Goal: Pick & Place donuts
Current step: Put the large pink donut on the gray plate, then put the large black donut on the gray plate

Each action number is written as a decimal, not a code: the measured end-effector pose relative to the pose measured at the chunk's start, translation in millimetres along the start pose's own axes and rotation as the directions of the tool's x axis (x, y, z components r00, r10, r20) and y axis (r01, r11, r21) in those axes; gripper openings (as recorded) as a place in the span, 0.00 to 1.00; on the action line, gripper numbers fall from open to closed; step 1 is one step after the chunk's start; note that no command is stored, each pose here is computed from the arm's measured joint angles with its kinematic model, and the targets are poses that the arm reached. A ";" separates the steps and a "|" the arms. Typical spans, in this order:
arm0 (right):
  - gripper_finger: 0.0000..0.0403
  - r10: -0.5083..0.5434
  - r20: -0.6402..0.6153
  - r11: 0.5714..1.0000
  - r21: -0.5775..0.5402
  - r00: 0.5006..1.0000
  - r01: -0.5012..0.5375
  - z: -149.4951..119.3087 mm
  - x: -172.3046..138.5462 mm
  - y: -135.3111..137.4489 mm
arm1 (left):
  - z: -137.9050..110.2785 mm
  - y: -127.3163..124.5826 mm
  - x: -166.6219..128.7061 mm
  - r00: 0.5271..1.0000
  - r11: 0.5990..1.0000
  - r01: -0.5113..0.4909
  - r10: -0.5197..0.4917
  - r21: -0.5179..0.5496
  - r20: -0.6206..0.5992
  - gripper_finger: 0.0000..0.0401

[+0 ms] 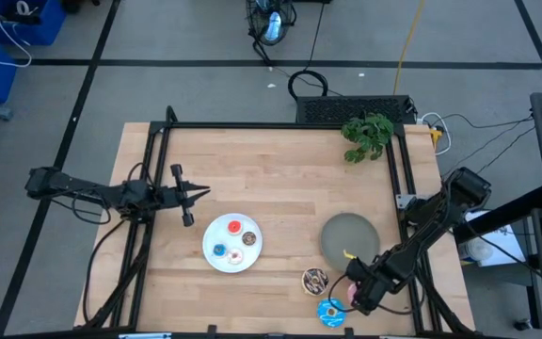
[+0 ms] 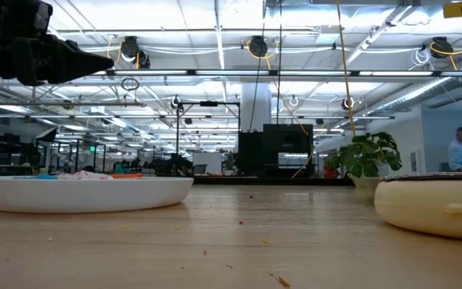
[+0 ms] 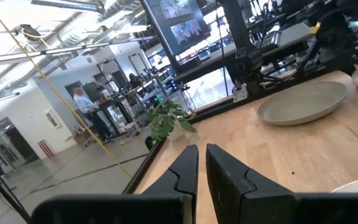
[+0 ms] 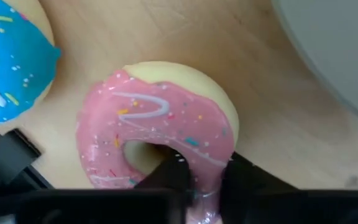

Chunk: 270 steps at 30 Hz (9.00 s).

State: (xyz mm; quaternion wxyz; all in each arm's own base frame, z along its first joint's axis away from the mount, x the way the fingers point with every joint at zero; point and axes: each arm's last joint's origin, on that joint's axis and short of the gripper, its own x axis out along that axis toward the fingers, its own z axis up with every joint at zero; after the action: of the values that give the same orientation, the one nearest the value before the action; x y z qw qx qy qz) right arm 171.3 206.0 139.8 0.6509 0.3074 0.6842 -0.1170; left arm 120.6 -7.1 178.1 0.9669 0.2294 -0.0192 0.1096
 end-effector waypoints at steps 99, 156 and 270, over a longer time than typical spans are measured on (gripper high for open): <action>0.02 -0.131 0.114 0.948 -0.276 0.985 0.158 120.1 -145.4 -33.9 | -0.1 0.5 0.0 1.000 0.992 -0.016 0.016 -0.126 -0.006 0.09; 0.57 -0.204 0.079 0.970 -0.115 0.976 0.212 130.1 -68.2 -94.0 | -0.1 0.8 0.0 1.000 0.992 -0.024 0.023 -0.126 -0.010 0.09; 0.29 -0.013 0.361 0.687 -0.674 0.933 0.270 122.8 -92.3 92.1 | -2.9 -0.7 -0.1 0.999 0.990 -0.014 0.009 -0.141 -0.036 0.09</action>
State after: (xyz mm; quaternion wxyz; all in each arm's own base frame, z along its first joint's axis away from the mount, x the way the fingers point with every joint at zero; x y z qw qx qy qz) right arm 321.3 184.6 235.3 0.8115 -0.0476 0.5797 0.0573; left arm 120.7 -6.4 175.3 0.9803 0.1584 -0.0114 0.1177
